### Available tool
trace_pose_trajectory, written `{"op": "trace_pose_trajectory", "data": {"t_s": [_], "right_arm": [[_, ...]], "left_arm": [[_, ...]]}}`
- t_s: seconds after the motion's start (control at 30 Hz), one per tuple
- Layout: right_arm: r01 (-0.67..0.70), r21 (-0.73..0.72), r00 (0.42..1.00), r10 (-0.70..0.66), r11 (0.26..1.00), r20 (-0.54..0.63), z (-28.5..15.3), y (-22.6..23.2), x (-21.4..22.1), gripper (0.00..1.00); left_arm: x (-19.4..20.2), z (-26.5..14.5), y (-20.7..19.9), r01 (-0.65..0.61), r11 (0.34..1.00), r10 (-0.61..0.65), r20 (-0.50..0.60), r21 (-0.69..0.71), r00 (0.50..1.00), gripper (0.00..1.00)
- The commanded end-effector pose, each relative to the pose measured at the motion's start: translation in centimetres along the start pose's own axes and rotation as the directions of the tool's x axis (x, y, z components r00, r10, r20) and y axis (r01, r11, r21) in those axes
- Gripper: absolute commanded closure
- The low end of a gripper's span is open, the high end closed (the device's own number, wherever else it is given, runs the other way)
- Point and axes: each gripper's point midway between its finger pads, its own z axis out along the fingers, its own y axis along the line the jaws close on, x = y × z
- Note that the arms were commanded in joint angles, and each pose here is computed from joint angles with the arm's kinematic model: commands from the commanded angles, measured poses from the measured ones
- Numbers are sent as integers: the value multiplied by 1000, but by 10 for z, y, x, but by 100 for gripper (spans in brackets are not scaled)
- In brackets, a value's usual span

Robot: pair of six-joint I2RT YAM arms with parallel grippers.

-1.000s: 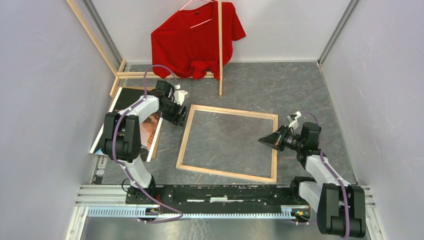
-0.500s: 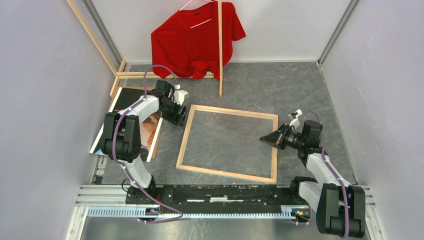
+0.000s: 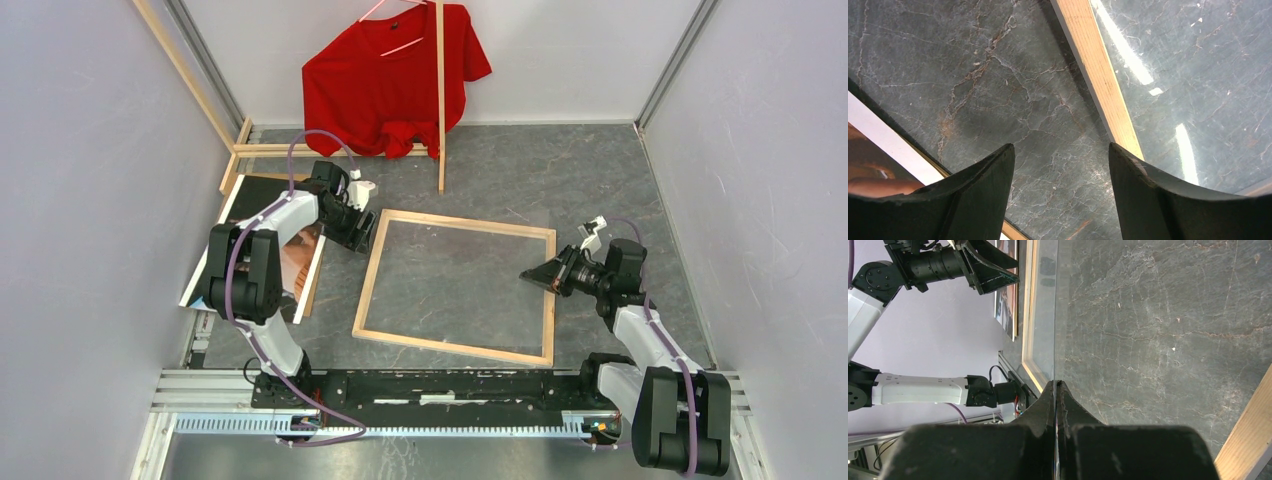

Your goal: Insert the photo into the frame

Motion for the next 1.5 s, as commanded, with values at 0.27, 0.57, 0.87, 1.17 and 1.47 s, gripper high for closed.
{"op": "trace_pose_trajectory", "data": {"t_s": [0.27, 0.57, 0.87, 1.17, 1.47], "right_arm": [[184, -164, 981, -171, 969, 91, -3, 51, -24, 100], [223, -254, 974, -203, 941, 102, -5, 73, -19, 100], [249, -365, 968, -216, 897, 128, -13, 99, -12, 100], [173, -348, 983, -138, 921, 124, -8, 85, -9, 100], [94, -304, 991, -60, 948, 119, 0, 66, -10, 100]], "left_arm": [[1, 17, -8, 6, 1000, -6, -29, 18, 1000, 25], [7, 22, -7, 6, 1000, -5, -49, 19, 999, 26], [7, 23, -8, 6, 1000, -5, -49, 22, 999, 29], [8, 23, -8, 5, 1000, -4, -52, 25, 999, 30], [10, 25, -9, 4, 999, -2, -58, 33, 998, 30]]}}
